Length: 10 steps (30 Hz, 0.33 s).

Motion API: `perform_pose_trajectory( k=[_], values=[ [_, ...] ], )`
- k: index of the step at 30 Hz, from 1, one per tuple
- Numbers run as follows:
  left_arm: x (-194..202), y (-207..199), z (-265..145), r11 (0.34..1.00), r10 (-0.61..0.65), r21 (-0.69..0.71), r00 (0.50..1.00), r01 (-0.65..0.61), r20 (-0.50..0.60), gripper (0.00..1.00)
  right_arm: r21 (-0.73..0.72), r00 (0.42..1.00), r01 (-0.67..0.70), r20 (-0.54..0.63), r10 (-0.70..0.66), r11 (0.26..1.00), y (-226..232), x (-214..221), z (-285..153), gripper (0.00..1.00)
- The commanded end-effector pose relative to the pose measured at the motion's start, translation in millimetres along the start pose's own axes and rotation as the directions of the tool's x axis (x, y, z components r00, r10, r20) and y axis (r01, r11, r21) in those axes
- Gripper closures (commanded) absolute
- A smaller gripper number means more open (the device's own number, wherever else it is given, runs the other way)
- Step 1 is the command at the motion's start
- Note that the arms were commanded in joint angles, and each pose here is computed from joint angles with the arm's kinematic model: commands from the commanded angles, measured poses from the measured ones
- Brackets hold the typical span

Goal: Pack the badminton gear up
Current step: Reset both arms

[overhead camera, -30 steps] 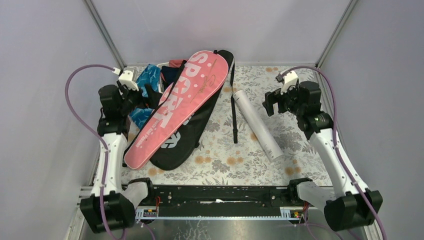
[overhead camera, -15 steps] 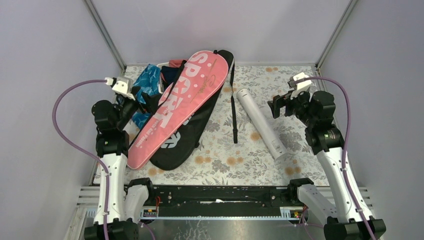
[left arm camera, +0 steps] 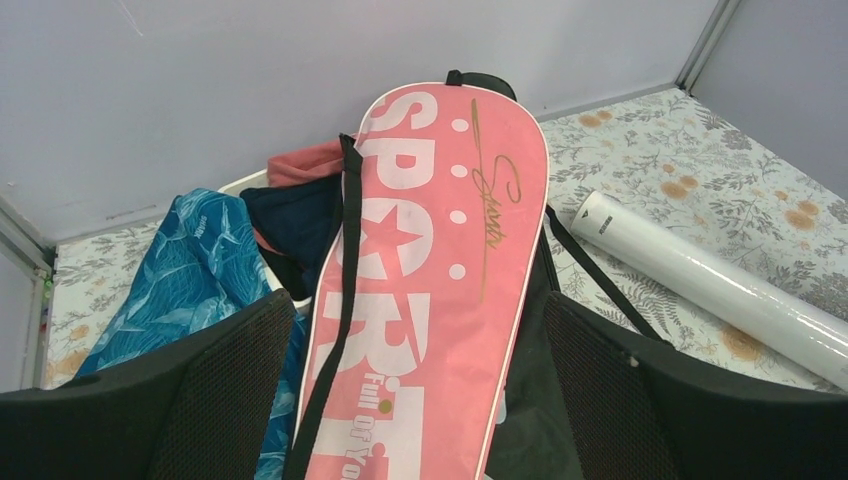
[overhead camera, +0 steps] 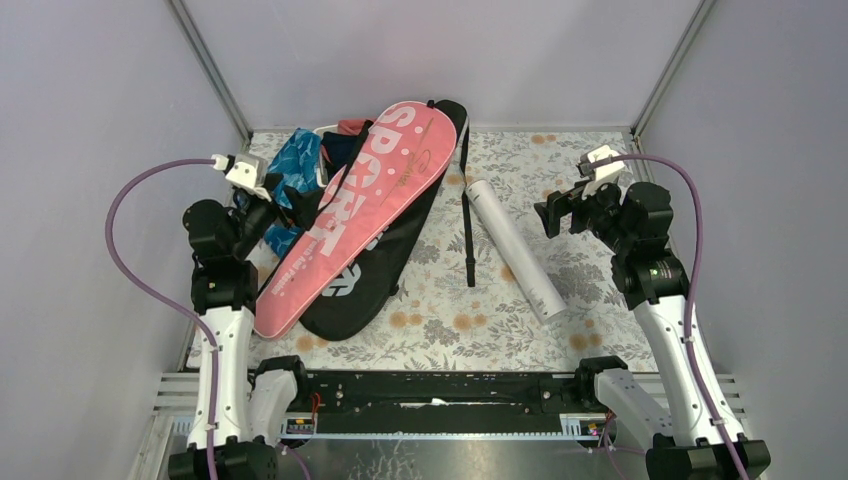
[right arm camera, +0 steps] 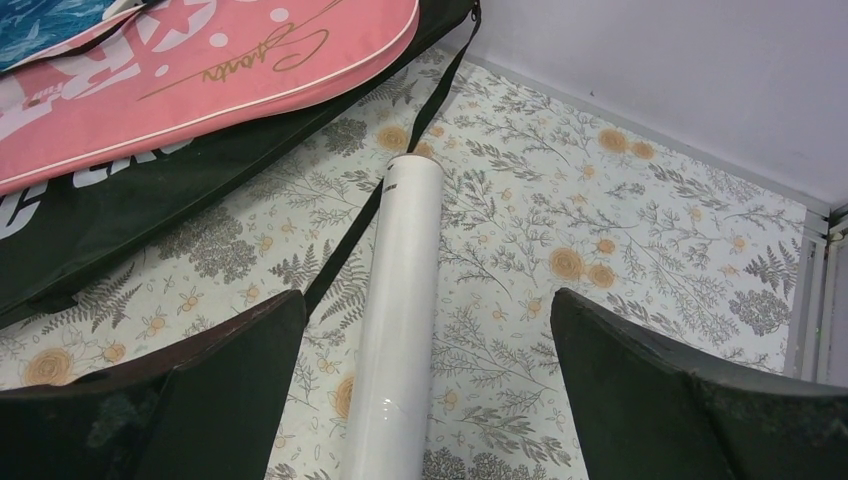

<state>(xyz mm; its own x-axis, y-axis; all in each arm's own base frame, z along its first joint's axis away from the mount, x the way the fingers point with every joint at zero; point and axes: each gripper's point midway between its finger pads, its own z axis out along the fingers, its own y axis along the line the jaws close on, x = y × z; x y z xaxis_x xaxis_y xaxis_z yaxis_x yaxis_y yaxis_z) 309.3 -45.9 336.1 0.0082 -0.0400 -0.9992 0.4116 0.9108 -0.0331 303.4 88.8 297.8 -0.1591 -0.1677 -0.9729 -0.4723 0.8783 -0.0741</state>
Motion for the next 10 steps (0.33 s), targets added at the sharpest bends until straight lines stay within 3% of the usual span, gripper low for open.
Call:
perform_pose_trajectory(
  k=[1,10],
  values=[
    [-7.9,-1.0,1.5,0.999,0.022,0.024,1.000,-0.022,0.013,0.01,-0.007,1.000,0.005,0.025,-0.005,1.000,-0.4,-8.3,0.2,0.00],
    [-5.3,-0.4,2.9,0.999,0.017,0.029,1.000,-0.017,0.006,0.01,-0.016,1.000,-0.003,0.019,0.003,1.000,0.4,-7.0,1.2,0.00]
  ],
)
